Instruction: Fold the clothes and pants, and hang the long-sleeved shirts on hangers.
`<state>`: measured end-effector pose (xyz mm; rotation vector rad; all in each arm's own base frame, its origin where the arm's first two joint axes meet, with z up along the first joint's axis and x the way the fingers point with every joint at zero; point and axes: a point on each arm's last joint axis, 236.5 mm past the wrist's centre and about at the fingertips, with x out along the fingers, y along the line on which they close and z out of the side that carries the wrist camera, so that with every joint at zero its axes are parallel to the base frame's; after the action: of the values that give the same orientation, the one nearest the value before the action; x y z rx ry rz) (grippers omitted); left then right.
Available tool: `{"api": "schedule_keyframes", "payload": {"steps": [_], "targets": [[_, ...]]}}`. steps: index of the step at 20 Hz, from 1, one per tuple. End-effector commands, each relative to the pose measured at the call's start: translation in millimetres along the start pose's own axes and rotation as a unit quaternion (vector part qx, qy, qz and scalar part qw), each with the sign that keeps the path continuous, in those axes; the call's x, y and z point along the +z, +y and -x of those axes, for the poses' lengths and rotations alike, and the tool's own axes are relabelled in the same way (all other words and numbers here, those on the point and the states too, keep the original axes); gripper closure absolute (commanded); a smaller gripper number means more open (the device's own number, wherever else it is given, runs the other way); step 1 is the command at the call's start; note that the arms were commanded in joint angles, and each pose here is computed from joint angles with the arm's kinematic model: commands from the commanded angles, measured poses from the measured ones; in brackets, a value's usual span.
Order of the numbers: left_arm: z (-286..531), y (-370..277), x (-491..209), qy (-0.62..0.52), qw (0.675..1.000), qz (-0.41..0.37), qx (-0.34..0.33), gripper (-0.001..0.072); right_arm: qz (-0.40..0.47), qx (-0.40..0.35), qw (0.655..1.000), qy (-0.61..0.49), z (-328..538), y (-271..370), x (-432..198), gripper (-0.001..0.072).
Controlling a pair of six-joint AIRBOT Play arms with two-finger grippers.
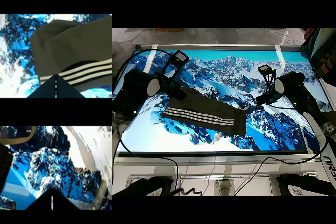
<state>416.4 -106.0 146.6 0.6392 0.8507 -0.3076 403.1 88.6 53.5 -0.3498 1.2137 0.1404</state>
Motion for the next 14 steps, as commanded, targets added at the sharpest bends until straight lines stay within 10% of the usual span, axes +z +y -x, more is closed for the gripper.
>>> {"api": "schedule_keyframes", "payload": {"steps": [1,14], "targets": [[-0.1,0.3,0.0,0.0,1.0,0.0,0.0,0.0705,0.0,0.0,1.0,-0.001,0.5,0.2,0.4,0.0688],[-0.1,0.3,0.0,0.0,1.0,0.0,0.0,0.0705,-0.002,0.006,1.0,-0.015,0.6,3.2,7.1,0.0686]]}}
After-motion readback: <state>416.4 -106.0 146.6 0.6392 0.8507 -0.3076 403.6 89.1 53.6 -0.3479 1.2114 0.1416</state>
